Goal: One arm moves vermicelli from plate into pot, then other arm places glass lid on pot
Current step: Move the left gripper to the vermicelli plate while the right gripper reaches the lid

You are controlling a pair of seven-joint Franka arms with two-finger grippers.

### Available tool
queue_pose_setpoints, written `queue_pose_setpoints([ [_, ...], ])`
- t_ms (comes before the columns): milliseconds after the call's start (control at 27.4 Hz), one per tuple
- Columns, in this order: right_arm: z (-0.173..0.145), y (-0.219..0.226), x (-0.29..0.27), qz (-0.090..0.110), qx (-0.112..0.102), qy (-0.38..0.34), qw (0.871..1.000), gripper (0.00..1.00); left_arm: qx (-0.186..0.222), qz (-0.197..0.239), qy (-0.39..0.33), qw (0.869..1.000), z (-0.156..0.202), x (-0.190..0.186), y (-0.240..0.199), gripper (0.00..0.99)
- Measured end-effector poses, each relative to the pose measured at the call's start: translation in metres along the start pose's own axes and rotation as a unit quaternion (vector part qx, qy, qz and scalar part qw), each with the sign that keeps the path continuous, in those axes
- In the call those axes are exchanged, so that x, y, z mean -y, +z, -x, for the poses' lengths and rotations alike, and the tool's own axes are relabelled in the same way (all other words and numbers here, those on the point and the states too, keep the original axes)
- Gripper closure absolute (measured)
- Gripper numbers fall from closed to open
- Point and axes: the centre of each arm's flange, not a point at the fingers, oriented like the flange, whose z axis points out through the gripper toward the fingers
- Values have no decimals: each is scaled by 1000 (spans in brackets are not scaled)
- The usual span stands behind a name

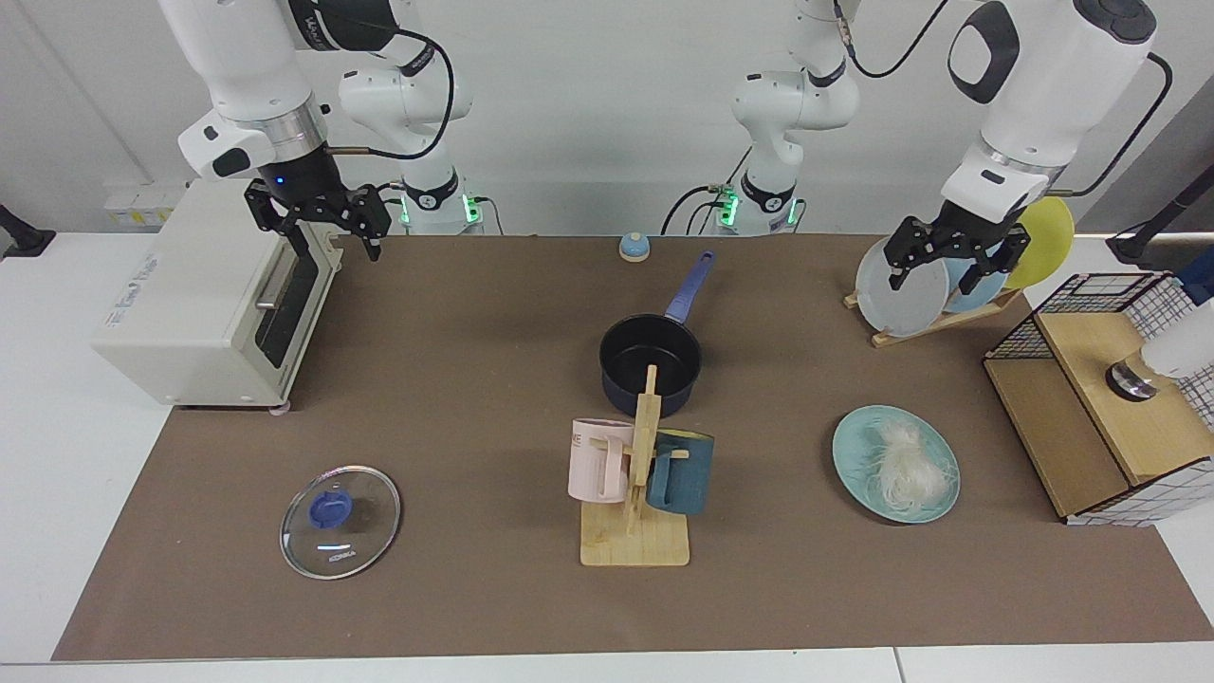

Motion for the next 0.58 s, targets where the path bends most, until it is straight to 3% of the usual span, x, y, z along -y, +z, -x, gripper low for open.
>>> queue_pose_setpoints([
  [584,0,0,-2,0,0,2,1000,0,0,-1,-9,1000,1,10,0,0],
])
